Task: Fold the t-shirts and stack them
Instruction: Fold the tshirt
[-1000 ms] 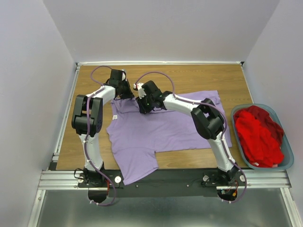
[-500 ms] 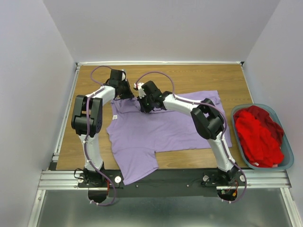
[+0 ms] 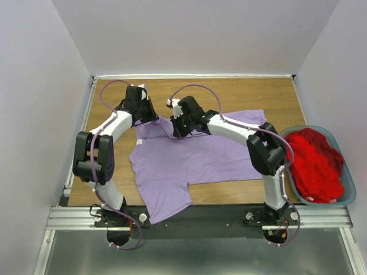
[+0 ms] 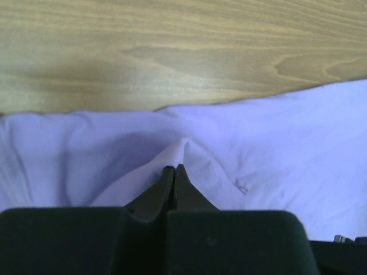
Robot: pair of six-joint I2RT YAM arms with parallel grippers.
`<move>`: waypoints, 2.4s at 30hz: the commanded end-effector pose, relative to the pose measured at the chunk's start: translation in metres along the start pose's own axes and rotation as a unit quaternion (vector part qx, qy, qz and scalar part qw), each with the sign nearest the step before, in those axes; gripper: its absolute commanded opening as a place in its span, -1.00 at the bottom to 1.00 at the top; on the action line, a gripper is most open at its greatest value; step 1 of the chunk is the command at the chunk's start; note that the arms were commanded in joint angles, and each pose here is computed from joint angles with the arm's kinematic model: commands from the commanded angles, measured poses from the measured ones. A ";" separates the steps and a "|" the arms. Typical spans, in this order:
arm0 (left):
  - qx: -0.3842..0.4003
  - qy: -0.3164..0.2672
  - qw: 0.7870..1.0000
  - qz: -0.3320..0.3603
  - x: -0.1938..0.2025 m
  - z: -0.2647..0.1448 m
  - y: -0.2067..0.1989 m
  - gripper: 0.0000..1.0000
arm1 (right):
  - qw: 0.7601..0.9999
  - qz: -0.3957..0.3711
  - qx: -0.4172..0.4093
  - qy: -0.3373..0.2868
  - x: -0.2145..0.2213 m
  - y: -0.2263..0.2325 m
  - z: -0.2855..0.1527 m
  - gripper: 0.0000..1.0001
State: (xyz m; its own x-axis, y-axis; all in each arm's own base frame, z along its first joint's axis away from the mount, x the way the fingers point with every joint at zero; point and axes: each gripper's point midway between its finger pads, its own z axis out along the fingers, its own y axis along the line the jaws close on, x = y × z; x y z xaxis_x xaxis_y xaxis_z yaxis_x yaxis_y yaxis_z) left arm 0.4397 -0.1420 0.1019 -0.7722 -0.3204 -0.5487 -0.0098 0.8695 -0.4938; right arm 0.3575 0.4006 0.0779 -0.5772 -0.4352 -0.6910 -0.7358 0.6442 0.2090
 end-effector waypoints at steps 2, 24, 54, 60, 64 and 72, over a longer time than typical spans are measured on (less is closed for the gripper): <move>-0.005 0.011 1.000 0.003 0.024 -0.024 0.003 -1.00 | 0.998 -0.003 -0.039 0.043 0.030 0.018 -0.015 -0.99; -0.059 0.062 0.996 0.000 0.113 -0.088 0.036 -1.00 | 0.990 -0.054 -0.074 0.108 0.079 0.022 -0.026 -0.99; -0.063 0.046 0.994 -0.071 0.142 -0.102 0.040 0.25 | 0.991 -0.053 -0.048 0.114 0.074 -0.004 -0.054 -0.05; -0.125 -0.038 0.989 -0.070 0.072 -0.096 0.069 0.48 | 0.996 0.055 0.044 0.050 0.034 -0.097 -0.091 0.14; -0.152 -0.061 0.983 -0.079 0.037 -0.069 0.092 0.48 | 0.978 0.137 0.154 0.013 0.024 -0.178 -0.124 0.14; -0.177 -0.061 0.980 -0.068 -0.012 -0.015 0.112 0.22 | 0.906 0.328 0.261 -0.050 0.058 -0.313 -0.182 0.00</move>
State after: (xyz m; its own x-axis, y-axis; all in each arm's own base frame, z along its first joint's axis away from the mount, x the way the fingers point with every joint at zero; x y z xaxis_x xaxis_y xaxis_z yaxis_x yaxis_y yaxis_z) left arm 0.4092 -0.0458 0.0591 -0.7002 -0.4853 -0.5237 -0.3484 0.8725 -0.3426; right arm 0.4679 0.1027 0.0999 -0.7959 0.0148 -0.6053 -0.1540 0.9619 0.2260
